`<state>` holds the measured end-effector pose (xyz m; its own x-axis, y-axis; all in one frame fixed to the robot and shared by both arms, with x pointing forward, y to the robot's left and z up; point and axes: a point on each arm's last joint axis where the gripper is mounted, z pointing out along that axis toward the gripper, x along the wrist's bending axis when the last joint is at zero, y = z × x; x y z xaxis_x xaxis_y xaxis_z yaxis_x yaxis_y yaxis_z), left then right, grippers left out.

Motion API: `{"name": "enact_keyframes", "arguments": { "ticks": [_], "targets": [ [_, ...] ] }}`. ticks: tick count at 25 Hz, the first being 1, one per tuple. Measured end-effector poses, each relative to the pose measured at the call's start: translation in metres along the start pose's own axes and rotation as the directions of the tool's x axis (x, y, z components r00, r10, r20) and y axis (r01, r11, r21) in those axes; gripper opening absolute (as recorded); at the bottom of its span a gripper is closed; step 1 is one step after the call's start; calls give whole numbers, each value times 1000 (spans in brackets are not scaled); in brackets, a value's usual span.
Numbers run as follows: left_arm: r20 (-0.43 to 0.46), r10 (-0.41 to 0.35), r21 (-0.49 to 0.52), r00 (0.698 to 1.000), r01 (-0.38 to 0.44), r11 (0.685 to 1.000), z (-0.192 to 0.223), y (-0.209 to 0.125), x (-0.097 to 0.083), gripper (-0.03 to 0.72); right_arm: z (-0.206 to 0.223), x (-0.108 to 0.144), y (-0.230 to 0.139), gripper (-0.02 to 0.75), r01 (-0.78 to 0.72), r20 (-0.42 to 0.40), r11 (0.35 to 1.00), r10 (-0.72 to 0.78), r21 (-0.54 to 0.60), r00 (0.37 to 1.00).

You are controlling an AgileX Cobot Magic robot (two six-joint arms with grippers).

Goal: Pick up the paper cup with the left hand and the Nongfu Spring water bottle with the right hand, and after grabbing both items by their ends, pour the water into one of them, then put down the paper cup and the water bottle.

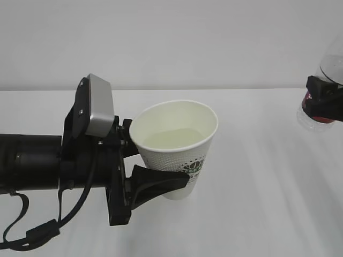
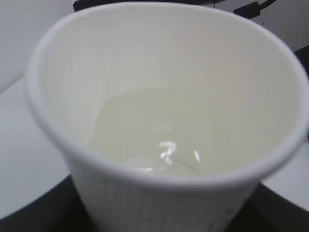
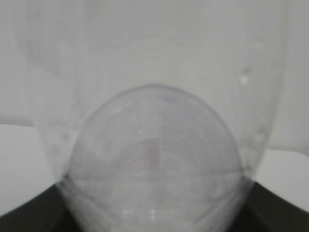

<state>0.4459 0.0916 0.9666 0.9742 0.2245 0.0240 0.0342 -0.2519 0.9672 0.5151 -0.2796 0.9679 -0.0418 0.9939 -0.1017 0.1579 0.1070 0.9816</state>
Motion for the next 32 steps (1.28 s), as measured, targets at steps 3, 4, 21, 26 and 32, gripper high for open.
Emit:
{"name": "enact_keyframes", "arguments": {
  "ticks": [3,4,21,26,32],
  "targets": [
    [0,0,0,1000,0,1000,0,0,0,489,2,1,-5,468,1,-2,1000,-1,21,1000],
    [0,0,0,1000,0,1000,0,0,0,489,3,1,-6,468,1,-2,1000,-1,23,1000],
    [-83,-70,-44,994,66,997,-1,3,8,489,6,1,-2,468,-2,0,1000,2,5,1000],
    [-170,-41,-70,985,30,997,-2,6,16,489,6,1,-2,468,1,-3,1000,-1,4,1000],
    [-284,-14,-69,959,-5,998,-4,6,26,473,6,1,-2,468,3,-7,1000,-3,12,1000]
  ]
}}
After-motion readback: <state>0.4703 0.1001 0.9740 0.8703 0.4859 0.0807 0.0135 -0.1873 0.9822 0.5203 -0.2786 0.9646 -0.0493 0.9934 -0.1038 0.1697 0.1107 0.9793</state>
